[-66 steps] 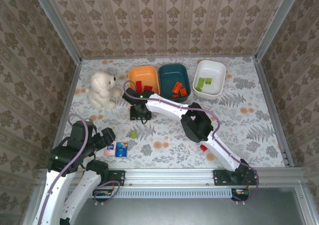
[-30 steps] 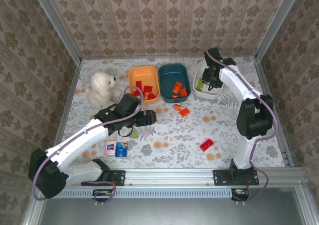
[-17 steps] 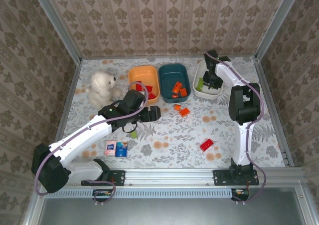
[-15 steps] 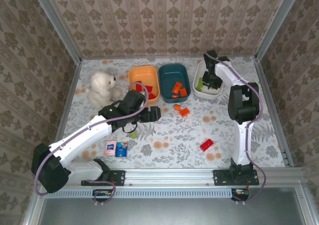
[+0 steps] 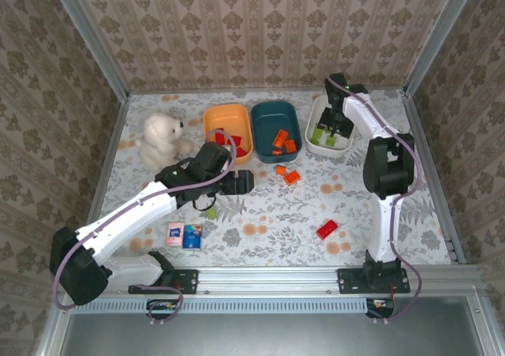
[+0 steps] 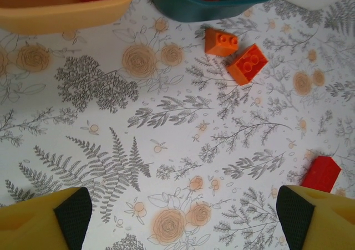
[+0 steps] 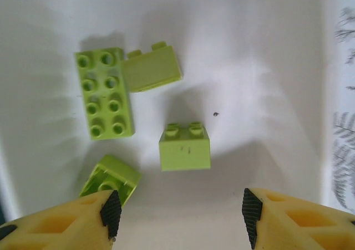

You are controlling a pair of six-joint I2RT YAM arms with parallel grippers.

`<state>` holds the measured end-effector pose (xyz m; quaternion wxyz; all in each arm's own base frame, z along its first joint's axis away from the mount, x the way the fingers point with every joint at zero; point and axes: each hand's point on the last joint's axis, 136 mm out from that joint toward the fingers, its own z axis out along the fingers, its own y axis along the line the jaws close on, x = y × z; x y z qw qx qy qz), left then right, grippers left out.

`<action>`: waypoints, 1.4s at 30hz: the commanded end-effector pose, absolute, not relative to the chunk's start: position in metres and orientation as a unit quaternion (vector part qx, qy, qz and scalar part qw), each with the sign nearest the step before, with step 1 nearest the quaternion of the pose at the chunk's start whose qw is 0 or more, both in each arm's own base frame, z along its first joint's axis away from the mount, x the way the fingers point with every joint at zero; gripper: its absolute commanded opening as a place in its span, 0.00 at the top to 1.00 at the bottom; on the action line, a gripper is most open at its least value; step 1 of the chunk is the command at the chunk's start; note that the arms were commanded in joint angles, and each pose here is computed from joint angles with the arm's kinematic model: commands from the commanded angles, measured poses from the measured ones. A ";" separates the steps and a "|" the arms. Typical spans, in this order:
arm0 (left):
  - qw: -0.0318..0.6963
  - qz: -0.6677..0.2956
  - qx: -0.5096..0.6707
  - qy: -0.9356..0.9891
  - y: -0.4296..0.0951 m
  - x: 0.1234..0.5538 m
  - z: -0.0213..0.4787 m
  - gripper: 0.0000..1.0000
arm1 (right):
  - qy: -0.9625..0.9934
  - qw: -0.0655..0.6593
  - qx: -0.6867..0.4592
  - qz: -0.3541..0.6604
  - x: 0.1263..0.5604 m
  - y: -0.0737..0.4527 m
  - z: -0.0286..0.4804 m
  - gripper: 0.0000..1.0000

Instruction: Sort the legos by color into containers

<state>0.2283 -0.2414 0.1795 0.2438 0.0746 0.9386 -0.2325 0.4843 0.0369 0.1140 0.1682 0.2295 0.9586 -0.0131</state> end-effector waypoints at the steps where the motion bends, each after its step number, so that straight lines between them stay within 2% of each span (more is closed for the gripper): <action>1: 0.250 -0.236 0.108 0.933 -0.252 0.227 0.192 0.11 | 0.946 0.244 0.211 0.025 0.470 0.047 0.198 0.38; 5: 0.239 -0.238 0.166 0.927 -0.277 0.220 0.190 0.11 | 0.941 0.278 0.187 0.046 0.436 0.065 0.230 0.38; 11: 0.193 -0.214 0.340 0.895 -0.349 0.182 0.168 0.12 | 0.934 0.294 0.174 0.100 0.355 0.082 0.255 0.35; 16: 0.151 -0.200 0.439 0.862 -0.414 0.140 0.137 0.12 | 0.890 0.368 0.145 0.225 0.287 0.095 0.306 0.25; 21: 0.123 -0.184 0.498 0.838 -0.463 0.108 0.110 0.11 | 0.844 0.435 0.122 0.291 0.227 0.090 0.355 0.12; 25: 0.119 -0.136 0.508 0.843 -0.480 0.104 0.087 0.10 | 0.833 0.439 0.131 0.311 0.199 0.086 0.368 0.10; 31: 0.117 -0.099 0.507 0.848 -0.495 0.115 0.060 0.10 | 0.825 0.439 0.149 0.324 0.185 0.081 0.371 0.09; 38: 0.113 -0.053 0.508 0.852 -0.499 0.126 0.031 0.19 | 0.826 0.438 0.145 0.324 0.182 0.081 0.375 0.09; 40: 0.109 -0.044 0.510 0.852 -0.501 0.127 0.023 0.29 | 0.827 0.436 0.145 0.325 0.183 0.082 0.374 0.09; 42: 0.107 -0.043 0.510 0.853 -0.503 0.128 0.020 0.44 | 0.828 0.434 0.147 0.324 0.185 0.083 0.373 0.09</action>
